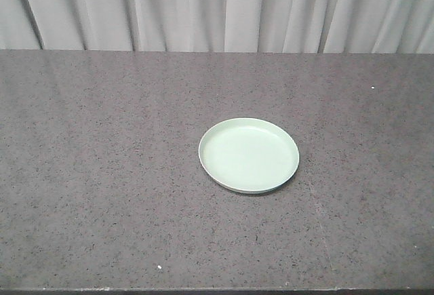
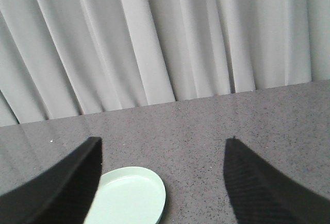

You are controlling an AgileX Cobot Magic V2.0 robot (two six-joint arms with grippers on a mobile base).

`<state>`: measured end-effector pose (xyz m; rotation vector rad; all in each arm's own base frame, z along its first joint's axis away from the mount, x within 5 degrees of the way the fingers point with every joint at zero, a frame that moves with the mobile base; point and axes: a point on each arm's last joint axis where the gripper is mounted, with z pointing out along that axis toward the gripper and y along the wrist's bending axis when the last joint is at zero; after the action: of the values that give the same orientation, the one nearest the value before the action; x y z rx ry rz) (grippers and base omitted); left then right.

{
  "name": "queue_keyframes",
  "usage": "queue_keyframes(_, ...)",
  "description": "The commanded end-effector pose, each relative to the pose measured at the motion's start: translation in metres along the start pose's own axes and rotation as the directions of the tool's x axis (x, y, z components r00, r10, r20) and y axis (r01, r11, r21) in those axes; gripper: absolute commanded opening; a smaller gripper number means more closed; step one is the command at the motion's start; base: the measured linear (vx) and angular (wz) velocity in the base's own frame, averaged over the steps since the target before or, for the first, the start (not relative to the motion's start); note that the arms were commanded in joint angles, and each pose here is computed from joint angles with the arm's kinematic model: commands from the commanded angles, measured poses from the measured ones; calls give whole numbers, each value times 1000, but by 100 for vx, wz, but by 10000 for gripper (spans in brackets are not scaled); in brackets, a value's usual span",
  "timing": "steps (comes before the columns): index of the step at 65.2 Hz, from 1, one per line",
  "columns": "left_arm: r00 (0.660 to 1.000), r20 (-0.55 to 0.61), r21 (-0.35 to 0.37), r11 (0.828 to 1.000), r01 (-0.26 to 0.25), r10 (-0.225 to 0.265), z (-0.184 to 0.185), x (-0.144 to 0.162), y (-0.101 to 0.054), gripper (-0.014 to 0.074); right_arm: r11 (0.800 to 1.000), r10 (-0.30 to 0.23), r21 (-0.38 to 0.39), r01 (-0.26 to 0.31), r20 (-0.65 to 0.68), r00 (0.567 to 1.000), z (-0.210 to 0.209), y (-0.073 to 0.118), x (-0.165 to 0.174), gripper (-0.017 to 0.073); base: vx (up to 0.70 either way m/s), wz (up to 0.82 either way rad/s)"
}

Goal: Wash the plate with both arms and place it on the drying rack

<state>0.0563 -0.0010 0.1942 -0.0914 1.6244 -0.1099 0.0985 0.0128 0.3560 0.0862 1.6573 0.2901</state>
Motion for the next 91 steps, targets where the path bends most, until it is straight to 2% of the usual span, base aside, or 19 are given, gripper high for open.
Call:
queue_keyframes(1,998,58,13,1000,10,-11,0,1,0,-6,1000,-8,22,6,113,994,9,0,-22,585,0,0)
queue_keyframes(14,998,58,13,1000,10,-11,0,1,0,-6,990,-140,-18,140,-37,989,40,10,-57,575,0,0)
queue_keyframes(22,998,58,13,1000,10,-11,0,1,0,-6,976,-204,-112,184,-195,959,73,20,-78,575,0,0)
queue_keyframes(30,998,58,13,1000,10,-11,0,1,0,-6,962,-216,-236,139,-341,915,115,28,-81,575,0,0)
queue_keyframes(38,998,58,13,1000,10,-11,0,1,0,-6,942,-207,-333,46,-468,859,161,32,-71,575,0,0)
queue_keyframes(49,998,58,13,1000,10,-11,0,1,0,-6,912,-280,-408,36,-557,782,226,51,-44,573,0,0)
queue_keyframes(54,998,58,13,1000,10,-11,0,1,0,-6,917,-289,-396,39,-597,749,252,60,-32,573,0,0)
queue_keyframes(56,998,58,13,1000,10,-11,0,1,0,-6,924,-296,-379,57,-611,734,261,61,-27,573,0,0)
queue_keyframes(61,998,58,13,1000,10,-11,0,1,0,-6,946,-276,-315,75,-660,698,287,57,-17,573,0,0)
queue_keyframes(66,998,58,13,1000,10,-11,0,1,0,-6,956,-270,-276,96,-713,647,305,51,-7,573,0,0)
queue_keyframes(75,998,58,13,1000,10,-11,0,1,0,-6,958,-282,-256,126,-783,554,326,43,12,573,0,0)
queue_keyframes(91,998,58,13,1000,10,-11,0,1,0,-6,966,-259,-217,142,-844,471,349,32,47,573,0,0)
